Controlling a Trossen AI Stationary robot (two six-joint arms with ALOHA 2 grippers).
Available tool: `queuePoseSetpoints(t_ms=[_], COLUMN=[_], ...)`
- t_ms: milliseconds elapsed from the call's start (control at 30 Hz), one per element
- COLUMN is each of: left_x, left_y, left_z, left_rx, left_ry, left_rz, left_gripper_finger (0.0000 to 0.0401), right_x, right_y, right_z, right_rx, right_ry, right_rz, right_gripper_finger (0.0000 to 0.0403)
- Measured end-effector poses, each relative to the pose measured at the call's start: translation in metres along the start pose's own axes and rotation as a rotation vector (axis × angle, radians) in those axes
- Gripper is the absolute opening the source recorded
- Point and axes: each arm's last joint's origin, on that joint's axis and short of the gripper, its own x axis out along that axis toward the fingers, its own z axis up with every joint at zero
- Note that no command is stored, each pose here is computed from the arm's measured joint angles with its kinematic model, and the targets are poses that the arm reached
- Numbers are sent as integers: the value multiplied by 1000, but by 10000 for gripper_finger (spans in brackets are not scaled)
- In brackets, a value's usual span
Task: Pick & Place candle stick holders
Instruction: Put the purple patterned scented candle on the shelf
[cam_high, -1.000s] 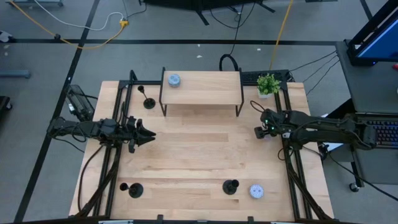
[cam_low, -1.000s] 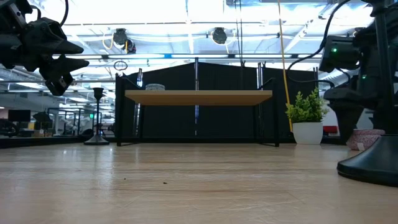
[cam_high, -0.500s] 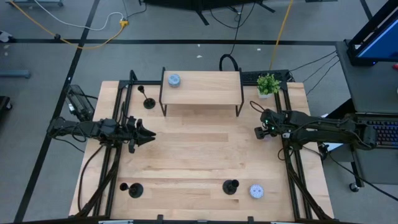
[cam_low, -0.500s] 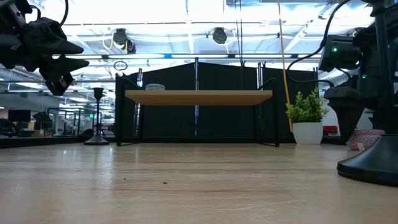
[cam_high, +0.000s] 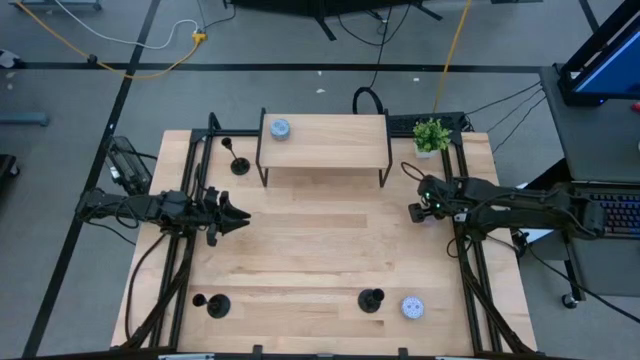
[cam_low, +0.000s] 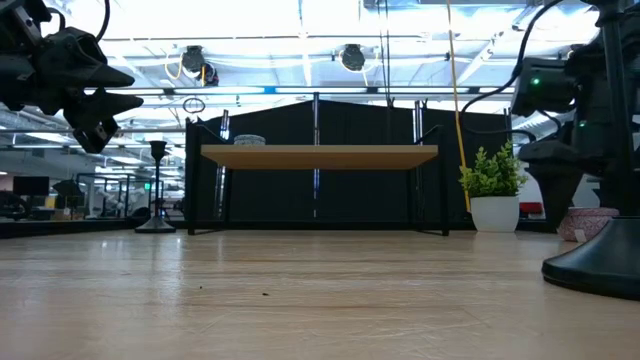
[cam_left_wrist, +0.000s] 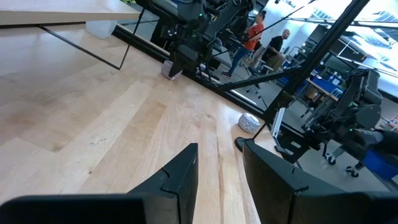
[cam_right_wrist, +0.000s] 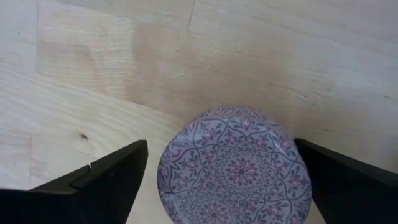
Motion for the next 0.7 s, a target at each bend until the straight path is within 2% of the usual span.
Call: queuePoseSetpoints(t_ms=[533, 700], left_x=[0, 0], left_y=[0, 0], left_z=[0, 0], left_rx=[-2, -5], left_ry=[0, 0], left_rz=[0, 1], left_gripper_finger=[131, 131], right_x=[10, 12], right_y=[0, 0], right_z=[-7, -9], right_rx=[22, 43], right_ry=[71, 65], right_rz=[-132, -168], right_gripper_finger=[392, 361])
